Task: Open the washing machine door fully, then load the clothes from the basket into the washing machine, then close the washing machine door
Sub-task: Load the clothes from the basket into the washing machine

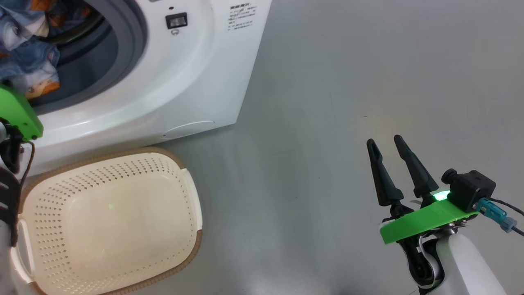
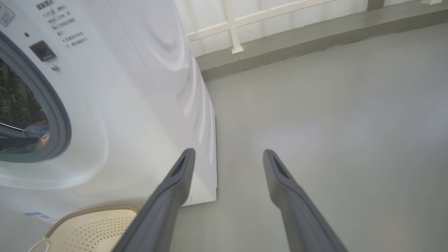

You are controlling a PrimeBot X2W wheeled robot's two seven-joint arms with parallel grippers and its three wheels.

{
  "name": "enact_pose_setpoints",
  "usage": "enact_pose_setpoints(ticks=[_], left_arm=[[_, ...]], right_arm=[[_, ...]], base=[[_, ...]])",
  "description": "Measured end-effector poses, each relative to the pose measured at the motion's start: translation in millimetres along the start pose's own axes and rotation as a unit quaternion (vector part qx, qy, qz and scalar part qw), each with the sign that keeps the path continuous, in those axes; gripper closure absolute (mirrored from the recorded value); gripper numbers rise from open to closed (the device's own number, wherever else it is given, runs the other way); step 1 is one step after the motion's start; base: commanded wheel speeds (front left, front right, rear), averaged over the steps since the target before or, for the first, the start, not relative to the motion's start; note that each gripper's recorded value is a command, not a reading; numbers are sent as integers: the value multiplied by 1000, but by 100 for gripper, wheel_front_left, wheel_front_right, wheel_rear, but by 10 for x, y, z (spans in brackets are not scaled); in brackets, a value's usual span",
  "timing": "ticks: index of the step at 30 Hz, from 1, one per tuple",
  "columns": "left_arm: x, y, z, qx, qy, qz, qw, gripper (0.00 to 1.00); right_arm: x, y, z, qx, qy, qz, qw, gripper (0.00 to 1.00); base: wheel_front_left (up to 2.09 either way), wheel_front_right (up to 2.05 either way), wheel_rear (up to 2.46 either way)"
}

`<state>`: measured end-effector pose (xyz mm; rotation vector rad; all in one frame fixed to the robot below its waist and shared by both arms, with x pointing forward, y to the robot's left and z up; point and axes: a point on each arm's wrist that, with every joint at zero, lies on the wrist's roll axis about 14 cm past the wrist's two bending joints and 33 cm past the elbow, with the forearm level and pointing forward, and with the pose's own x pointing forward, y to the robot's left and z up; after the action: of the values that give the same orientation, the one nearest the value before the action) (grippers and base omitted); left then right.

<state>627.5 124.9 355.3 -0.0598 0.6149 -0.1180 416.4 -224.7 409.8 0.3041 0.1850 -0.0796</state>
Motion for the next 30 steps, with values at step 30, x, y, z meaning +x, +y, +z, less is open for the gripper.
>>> enact_pose_setpoints(ticks=[30], left_arm=[[572,-668,1155,24,-219,-82,972,100]], right_arm=[[74,-272,-195,-5,23,-49,999,0]], base=[[0,0,0]])
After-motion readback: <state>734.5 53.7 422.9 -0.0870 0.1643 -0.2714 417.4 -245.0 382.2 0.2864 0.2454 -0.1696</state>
